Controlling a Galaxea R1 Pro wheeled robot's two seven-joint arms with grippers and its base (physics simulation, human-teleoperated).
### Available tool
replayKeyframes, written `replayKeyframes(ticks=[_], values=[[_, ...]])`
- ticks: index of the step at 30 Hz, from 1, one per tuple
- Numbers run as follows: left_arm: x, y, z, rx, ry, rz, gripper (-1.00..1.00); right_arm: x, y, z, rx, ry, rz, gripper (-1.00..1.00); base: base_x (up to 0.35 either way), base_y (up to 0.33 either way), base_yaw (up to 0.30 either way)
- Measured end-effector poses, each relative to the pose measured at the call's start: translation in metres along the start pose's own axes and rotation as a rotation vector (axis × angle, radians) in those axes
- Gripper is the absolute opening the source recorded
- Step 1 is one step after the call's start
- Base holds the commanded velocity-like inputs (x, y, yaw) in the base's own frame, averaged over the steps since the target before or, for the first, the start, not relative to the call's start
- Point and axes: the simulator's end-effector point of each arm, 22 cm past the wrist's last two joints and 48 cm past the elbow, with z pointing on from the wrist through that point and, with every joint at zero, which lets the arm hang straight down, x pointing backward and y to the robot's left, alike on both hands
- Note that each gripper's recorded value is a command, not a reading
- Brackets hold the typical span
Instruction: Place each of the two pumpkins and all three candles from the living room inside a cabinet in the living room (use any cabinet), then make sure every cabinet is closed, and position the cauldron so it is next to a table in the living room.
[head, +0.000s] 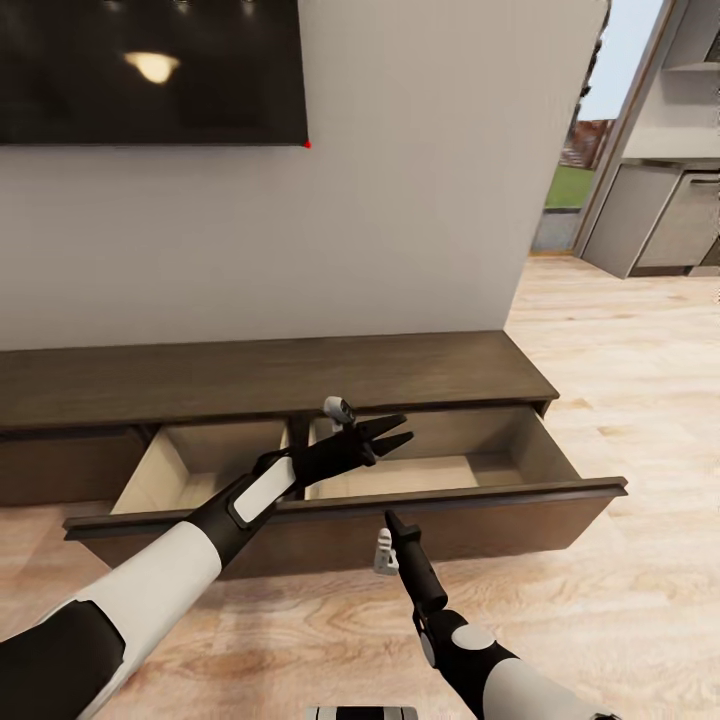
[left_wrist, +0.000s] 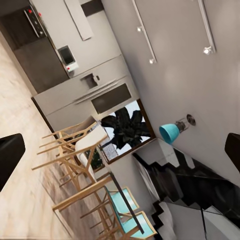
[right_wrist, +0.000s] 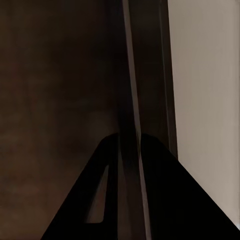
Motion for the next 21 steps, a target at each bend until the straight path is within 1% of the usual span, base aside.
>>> replayKeyframes(ticks=[5, 6, 7, 18, 21], values=[[0.000, 0.000, 0.000, -0.001, -0.001, 0.000, 1.00, 0.001, 0.000, 0.000, 0.000, 0.004, 0.000, -1.00, -0.053, 0.000, 0.000], [0.000, 0.000, 0.000, -0.001, -0.002, 0.000, 1.00, 0.000, 0.000, 0.000, 0.001, 0.003, 0.000, 1.00, -0.007, 0.000, 0.000], [0.000, 0.000, 0.000, -0.001, -0.001, 0.000, 1.00, -0.012, -0.004, 0.002, 0.008, -0.036, -0.013, 1.00, -0.003, 0.000, 0.000], [0.000, 0.001, -0.001, -0.002, -0.002, -0.001, 1.00, -0.012, -0.003, 0.002, 0.007, -0.038, -0.014, 1.00, -0.005, 0.000, 0.000], [0.000, 0.000, 0.000, -0.001, -0.002, -0.001, 1.00, -0.012, -0.003, 0.002, 0.007, -0.038, -0.014, 1.00, -0.200, 0.000, 0.000]])
